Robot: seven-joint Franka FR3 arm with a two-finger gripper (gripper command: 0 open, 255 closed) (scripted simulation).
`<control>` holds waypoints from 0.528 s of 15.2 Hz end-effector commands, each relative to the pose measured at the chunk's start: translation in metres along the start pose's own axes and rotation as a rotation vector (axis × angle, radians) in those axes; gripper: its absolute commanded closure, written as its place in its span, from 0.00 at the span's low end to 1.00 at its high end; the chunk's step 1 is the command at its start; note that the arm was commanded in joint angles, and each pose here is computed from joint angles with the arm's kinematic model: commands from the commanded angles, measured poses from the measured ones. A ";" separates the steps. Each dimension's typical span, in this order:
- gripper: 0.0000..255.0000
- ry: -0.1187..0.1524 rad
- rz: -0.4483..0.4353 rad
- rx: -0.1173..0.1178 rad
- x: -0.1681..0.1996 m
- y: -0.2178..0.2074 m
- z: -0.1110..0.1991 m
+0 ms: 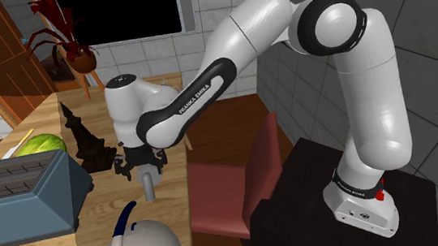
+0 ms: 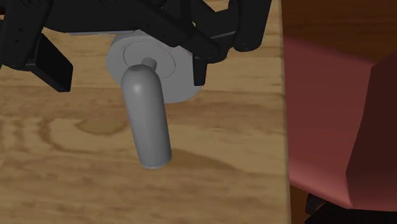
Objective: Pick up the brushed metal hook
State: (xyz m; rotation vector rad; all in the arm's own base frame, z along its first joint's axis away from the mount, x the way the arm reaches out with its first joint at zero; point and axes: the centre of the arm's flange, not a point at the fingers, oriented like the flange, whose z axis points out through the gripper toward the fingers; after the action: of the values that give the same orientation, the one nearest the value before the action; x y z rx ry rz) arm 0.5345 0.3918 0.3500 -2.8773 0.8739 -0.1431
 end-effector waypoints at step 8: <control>1.00 0.000 0.001 0.000 -0.002 0.003 0.024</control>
State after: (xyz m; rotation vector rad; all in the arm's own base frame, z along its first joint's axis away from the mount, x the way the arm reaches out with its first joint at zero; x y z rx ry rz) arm 0.5341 0.3930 0.3266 -2.8767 0.8741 -0.1435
